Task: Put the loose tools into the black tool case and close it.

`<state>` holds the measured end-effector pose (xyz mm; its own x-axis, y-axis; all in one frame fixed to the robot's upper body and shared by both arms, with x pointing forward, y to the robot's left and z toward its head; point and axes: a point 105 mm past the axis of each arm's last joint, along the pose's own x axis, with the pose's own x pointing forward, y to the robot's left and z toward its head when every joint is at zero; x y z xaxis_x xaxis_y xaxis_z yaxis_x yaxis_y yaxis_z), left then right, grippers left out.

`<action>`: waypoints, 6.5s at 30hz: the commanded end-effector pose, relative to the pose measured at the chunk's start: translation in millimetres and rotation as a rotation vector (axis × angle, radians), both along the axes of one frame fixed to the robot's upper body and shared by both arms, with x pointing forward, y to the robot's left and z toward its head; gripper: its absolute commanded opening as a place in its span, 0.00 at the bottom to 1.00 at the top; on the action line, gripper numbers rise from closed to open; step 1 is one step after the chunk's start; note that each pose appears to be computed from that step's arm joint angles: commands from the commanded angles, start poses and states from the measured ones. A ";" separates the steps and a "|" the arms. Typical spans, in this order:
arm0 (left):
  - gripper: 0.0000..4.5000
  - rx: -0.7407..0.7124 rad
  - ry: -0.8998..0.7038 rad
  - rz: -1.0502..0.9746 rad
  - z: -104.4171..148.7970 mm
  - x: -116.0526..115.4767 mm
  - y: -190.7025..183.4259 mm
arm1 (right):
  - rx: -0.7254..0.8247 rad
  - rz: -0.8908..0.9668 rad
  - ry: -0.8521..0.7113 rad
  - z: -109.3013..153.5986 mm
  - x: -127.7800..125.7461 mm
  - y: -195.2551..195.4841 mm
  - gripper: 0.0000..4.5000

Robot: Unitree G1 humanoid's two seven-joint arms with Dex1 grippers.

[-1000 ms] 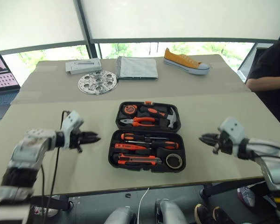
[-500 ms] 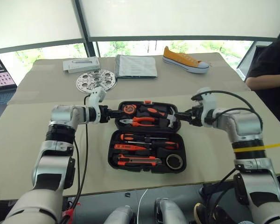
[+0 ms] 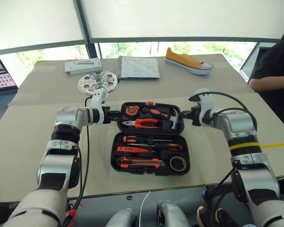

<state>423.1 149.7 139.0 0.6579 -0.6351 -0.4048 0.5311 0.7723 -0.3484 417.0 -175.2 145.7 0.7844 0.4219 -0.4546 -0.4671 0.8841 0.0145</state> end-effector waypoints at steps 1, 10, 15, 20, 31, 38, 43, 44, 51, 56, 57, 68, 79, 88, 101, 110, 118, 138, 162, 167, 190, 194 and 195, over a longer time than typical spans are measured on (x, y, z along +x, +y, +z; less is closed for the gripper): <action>0.00 0.003 -0.055 -0.076 4.6 -3.1 -9.7 | -0.030 -0.008 -0.023 4.8 -1.2 -4.7 0.01; 0.00 -0.009 -0.372 -0.120 41.5 -1.4 -21.7 | -0.063 0.038 -0.325 58.4 9.6 12.9 0.01; 0.00 0.025 -0.575 -0.167 60.5 -9.3 -26.1 | -0.168 0.044 -0.563 89.5 10.1 15.8 0.01; 0.00 0.127 -0.706 -0.238 54.0 -26.1 -24.1 | -0.291 0.142 -0.687 83.8 -5.3 23.4 0.01; 0.00 0.311 -0.915 -0.244 41.4 -57.8 -11.1 | -0.327 0.186 -0.759 53.6 -52.0 8.0 0.01; 0.00 0.279 -0.867 -0.201 32.7 -77.0 -2.1 | -0.278 0.229 -0.725 42.6 -86.1 -2.0 0.01; 0.36 0.258 -0.817 -0.187 41.6 -94.9 10.6 | -0.183 0.195 -0.644 63.3 -107.4 -22.9 0.43; 0.47 0.247 -0.788 -0.191 43.7 -99.8 16.0 | -0.134 0.204 -0.601 68.0 -114.3 -28.3 0.45; 0.62 0.250 -0.418 -0.384 20.7 -153.1 56.7 | -0.094 0.390 -0.332 52.3 -170.3 -41.7 0.45; 0.62 0.333 -0.224 -0.446 -3.0 -162.3 93.3 | -0.124 0.550 -0.153 19.8 -209.5 -31.8 0.45; 0.62 0.364 -0.249 -0.426 -3.4 -149.7 97.2 | -0.124 0.570 -0.140 17.1 -214.0 -29.1 0.45; 0.01 0.480 -0.544 -0.571 11.5 -36.9 19.6 | -0.317 0.687 -0.144 -16.1 -203.2 -8.6 0.00; 0.01 0.543 -0.658 -0.793 8.7 -20.6 -43.7 | -0.425 0.703 -0.214 -38.8 -160.6 8.2 0.00; 0.01 0.431 -0.637 -1.171 3.2 -75.9 -50.5 | -0.519 0.511 -0.324 -24.9 -115.3 -22.9 0.00; 0.01 0.236 -0.657 -1.185 49.1 -95.5 -103.0 | -0.322 0.563 -0.284 8.4 -169.1 -30.1 0.00; 0.01 0.560 -0.698 -1.352 -27.4 -92.7 -111.1 | -0.260 0.590 -0.284 -0.3 -171.4 0.8 0.00; 0.01 0.490 -0.716 -1.318 -17.1 -92.4 -116.5 | -0.324 0.565 -0.180 -37.7 -169.1 -3.5 0.00; 0.01 0.451 -0.768 -1.360 -8.7 -100.1 -140.9 | -0.328 0.508 -0.149 -51.2 -159.3 -3.4 0.00; 0.01 0.528 -0.770 -1.373 -31.8 -96.2 -137.1 | -0.185 0.497 -0.313 -1.7 -154.6 19.5 0.00; 0.01 0.528 -0.758 -1.352 -29.3 -92.9 -129.8 | -0.201 0.498 -0.240 -2.7 -172.3 -0.9 0.00; 0.01 0.529 -0.794 -1.364 -23.3 -92.5 -139.1 | -0.202 0.412 -0.378 -36.7 -129.5 28.0 0.00; 0.01 0.551 -0.800 -1.379 -27.1 -93.0 -138.2 | -0.134 0.429 -0.437 -14.9 -138.1 34.2 0.00; 0.01 0.559 -0.801 -1.382 -28.4 -92.7 -137.4 | -0.124 0.434 -0.445 -10.6 -140.0 35.6 0.00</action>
